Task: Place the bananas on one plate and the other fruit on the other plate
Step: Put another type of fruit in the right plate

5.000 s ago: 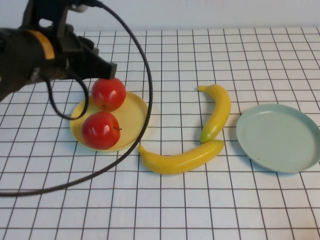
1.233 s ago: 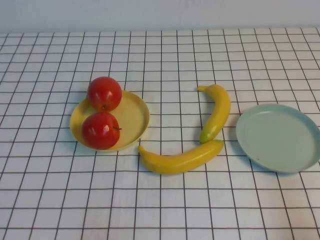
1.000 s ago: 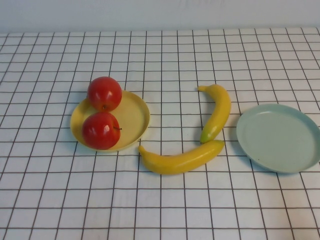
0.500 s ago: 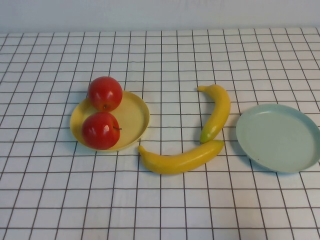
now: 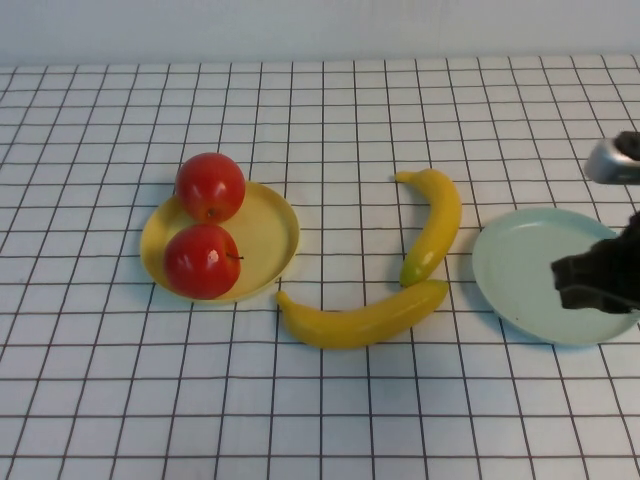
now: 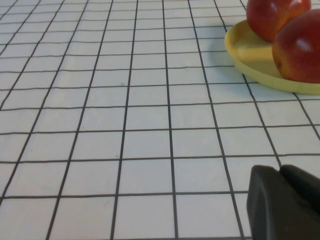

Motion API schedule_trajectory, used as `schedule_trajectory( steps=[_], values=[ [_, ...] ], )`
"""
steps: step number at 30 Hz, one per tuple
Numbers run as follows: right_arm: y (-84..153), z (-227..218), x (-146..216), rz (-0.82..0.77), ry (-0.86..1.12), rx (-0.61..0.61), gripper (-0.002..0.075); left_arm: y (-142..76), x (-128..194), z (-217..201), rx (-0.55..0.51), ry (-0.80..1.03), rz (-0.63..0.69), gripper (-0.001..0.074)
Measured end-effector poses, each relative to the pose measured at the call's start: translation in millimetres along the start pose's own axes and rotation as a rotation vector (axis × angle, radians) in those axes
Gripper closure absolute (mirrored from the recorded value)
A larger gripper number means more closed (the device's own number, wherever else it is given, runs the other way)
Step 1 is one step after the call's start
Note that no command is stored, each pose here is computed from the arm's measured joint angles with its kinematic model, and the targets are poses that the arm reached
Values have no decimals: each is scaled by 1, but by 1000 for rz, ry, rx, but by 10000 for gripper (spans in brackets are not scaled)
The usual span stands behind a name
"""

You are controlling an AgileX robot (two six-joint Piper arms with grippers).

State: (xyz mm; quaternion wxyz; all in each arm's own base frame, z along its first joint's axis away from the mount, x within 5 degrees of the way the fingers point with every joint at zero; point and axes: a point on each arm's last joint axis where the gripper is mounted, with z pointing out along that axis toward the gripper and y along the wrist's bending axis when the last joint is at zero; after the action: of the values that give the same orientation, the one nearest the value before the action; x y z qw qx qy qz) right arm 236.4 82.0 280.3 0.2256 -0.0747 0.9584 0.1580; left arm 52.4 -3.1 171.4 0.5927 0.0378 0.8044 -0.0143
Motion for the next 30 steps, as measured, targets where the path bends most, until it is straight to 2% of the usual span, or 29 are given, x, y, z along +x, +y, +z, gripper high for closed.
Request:
schedule_trajectory(
  steps=[3, 6, 9, 11, 15, 21, 30],
  values=[
    [17, 23, -22, -55, 75, -8, 603, 0, 0, 0, 0, 0, 0, 733],
    [29, 42, -43, -72, 104, -13, 417, 0, 0, 0, 0, 0, 0, 733],
    [39, 61, -60, -92, 142, 37, 265, 0, 0, 0, 0, 0, 0, 733],
    [45, 70, -71, -118, 163, 98, 218, 0, 0, 0, 0, 0, 0, 733],
    [56, 88, -101, -129, 187, 151, 186, 0, 0, 0, 0, 0, 0, 733],
    [63, 125, -134, -101, 245, 177, 179, 0, 0, 0, 0, 0, 0, 733],
    [54, 187, -144, -44, 308, 182, 177, 0, 0, 0, 0, 0, 0, 733]
  ],
)
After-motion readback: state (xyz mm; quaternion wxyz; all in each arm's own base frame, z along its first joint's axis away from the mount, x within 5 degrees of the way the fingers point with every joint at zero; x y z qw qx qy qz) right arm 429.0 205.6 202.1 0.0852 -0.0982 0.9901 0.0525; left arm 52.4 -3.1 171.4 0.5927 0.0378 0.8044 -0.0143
